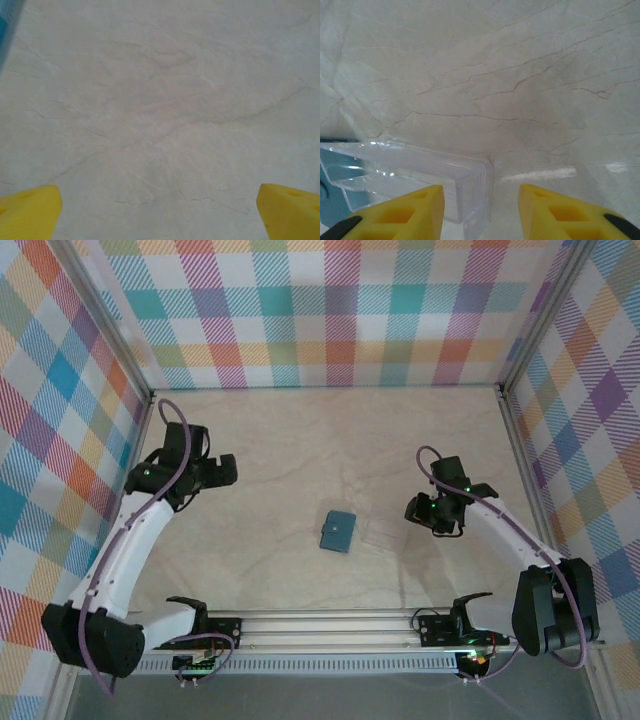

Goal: Take the credit cards out of the card holder

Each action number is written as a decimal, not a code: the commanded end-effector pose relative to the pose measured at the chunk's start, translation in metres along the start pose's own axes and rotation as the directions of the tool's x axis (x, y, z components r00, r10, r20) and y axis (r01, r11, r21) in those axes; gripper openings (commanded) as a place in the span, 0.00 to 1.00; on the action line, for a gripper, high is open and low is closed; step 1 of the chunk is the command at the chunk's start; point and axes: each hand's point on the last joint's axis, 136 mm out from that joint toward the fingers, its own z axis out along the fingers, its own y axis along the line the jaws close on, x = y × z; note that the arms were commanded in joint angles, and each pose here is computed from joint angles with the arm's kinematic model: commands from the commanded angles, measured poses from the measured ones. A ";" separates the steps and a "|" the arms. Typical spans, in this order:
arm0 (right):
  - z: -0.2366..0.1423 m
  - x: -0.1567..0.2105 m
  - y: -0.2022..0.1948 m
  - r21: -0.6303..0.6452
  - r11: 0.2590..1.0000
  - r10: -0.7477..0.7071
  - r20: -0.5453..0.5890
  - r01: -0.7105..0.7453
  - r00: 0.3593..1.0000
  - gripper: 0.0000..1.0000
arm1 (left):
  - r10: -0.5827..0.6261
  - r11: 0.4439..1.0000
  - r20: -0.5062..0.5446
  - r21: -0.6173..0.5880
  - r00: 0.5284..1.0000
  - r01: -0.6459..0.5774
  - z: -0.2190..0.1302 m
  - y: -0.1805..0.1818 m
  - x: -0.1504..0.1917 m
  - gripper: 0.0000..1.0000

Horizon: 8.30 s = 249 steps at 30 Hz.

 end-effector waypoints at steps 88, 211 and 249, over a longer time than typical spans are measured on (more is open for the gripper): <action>-0.001 -0.045 0.066 0.042 0.986 -0.163 0.068 0.161 0.984 0.05 | 0.013 1.000 0.010 -0.007 1.000 -0.013 0.003 0.000 0.005 1.00; 0.081 0.089 0.148 -0.426 0.900 -0.260 -0.357 0.092 0.897 0.05 | 0.312 0.891 -0.473 0.447 0.824 -0.081 0.069 -0.246 0.203 0.58; 0.084 0.099 0.144 -0.422 0.901 -0.286 -0.407 0.099 0.868 0.06 | 0.384 0.909 -0.355 0.305 0.852 -0.283 0.086 -0.224 0.193 0.26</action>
